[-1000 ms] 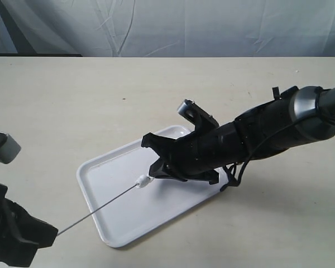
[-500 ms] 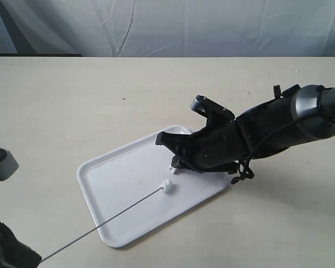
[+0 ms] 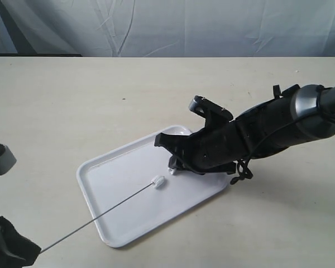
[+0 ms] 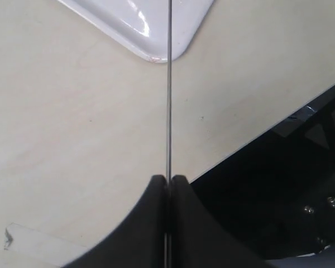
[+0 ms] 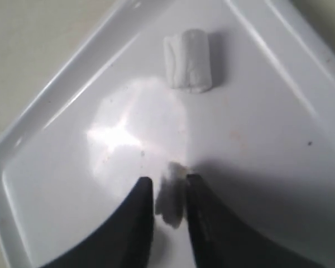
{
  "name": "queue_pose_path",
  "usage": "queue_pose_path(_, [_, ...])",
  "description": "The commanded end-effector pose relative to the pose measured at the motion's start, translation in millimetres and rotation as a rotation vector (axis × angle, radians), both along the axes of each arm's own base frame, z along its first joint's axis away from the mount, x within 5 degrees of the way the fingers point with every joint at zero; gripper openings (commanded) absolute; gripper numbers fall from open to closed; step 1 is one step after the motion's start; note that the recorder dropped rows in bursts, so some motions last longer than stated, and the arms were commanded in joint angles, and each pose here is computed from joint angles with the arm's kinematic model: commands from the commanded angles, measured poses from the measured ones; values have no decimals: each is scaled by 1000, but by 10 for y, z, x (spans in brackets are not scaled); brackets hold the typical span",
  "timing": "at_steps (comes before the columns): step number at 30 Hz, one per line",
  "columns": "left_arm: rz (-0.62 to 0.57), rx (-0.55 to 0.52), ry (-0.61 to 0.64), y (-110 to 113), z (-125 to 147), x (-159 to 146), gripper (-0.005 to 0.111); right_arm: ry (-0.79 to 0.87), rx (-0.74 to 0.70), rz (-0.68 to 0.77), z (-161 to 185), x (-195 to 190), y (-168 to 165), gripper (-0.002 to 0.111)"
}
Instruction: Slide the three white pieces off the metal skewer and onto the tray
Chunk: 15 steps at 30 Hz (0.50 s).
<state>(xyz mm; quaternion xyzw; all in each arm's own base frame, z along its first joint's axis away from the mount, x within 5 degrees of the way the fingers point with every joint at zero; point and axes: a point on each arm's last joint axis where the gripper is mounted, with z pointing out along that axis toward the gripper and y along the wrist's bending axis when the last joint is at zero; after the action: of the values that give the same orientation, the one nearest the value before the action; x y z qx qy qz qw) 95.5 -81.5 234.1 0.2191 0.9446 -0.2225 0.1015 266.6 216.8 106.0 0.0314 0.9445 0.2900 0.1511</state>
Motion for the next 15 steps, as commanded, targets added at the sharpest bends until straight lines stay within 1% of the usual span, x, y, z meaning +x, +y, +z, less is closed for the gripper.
queue_pose_path(1, [7, -7, -21, -11, 22, 14, 0, 31, 66, 68, 24, -49, 55, 51])
queue_pose_path(2, [12, -8, -22, -11, 23, 17, 0, 38, 79, 78, 30, -60, 66, 54])
queue_pose_path(3, [14, -9, -26, -12, 24, 21, 0, 45, 92, 87, 36, -70, 77, 53])
queue_pose_path(8, [42, -24, -66, -20, 35, 65, 0, 96, 165, 114, 69, -128, 137, 42])
queue_pose_path(15, [46, -26, -75, -21, 38, 74, 0, 114, 180, 84, 75, -134, 157, 42])
